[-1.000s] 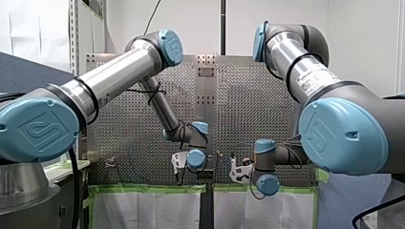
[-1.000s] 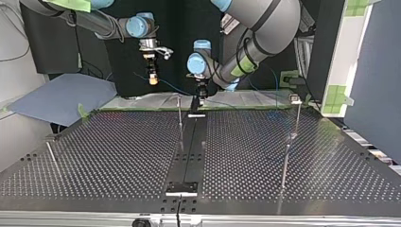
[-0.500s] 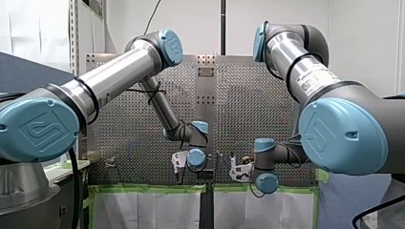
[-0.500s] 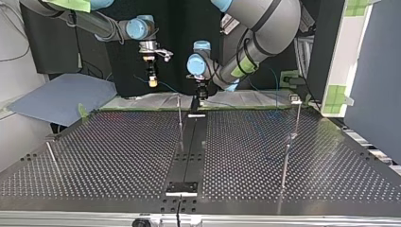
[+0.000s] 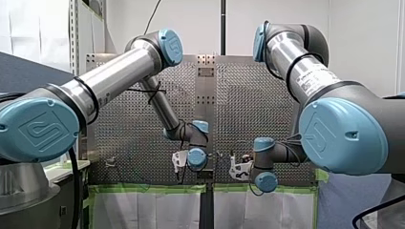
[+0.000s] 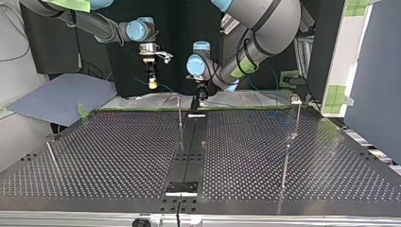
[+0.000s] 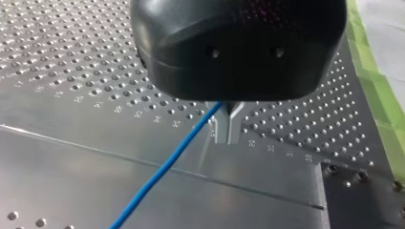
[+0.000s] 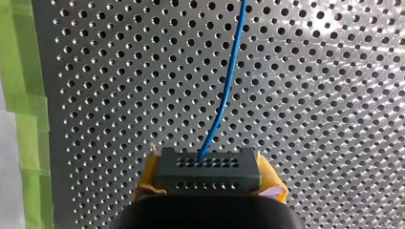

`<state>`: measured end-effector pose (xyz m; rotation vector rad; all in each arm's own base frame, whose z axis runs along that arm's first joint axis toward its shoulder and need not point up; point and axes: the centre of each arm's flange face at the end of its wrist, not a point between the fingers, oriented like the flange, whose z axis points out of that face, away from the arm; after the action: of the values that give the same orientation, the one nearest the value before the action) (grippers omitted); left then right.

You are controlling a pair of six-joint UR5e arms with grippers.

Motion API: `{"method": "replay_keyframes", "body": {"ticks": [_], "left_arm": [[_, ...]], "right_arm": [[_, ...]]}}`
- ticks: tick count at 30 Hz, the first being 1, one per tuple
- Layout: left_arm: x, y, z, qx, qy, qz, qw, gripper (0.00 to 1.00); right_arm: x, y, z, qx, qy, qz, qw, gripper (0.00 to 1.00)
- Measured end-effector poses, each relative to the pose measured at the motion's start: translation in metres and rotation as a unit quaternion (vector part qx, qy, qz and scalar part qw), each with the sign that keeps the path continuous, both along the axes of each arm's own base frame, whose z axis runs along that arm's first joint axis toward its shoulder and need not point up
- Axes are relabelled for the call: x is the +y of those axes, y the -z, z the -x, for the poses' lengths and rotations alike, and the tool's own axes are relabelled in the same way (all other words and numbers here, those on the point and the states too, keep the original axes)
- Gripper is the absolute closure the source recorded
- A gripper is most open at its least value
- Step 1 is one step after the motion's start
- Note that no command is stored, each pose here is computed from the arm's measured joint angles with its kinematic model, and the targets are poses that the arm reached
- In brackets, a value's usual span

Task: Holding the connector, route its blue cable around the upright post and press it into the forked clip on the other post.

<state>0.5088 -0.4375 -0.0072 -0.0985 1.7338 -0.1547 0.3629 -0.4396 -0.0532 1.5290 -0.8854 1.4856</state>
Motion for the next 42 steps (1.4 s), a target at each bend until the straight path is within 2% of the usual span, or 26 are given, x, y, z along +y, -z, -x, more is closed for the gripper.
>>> {"method": "replay_keyframes", "body": {"ticks": [11,31,42], "left_arm": [[-0.003,-0.005,-0.006,-0.006,-0.001,0.004,1.0000,0.98],[-0.008,-0.016,-0.021,-0.019,-0.001,0.028,0.9994,0.98],[-0.004,-0.023,-0.035,-0.015,0.002,0.029,0.9995,0.98]], "right_arm": [[-0.007,-0.003,-0.002,-0.004,0.000,0.005,1.0000,1.00],[-0.028,-0.005,0.014,-0.002,0.021,0.004,0.9998,1.00],[-0.037,-0.007,0.016,-0.003,0.024,0.006,0.9997,1.00]]}}
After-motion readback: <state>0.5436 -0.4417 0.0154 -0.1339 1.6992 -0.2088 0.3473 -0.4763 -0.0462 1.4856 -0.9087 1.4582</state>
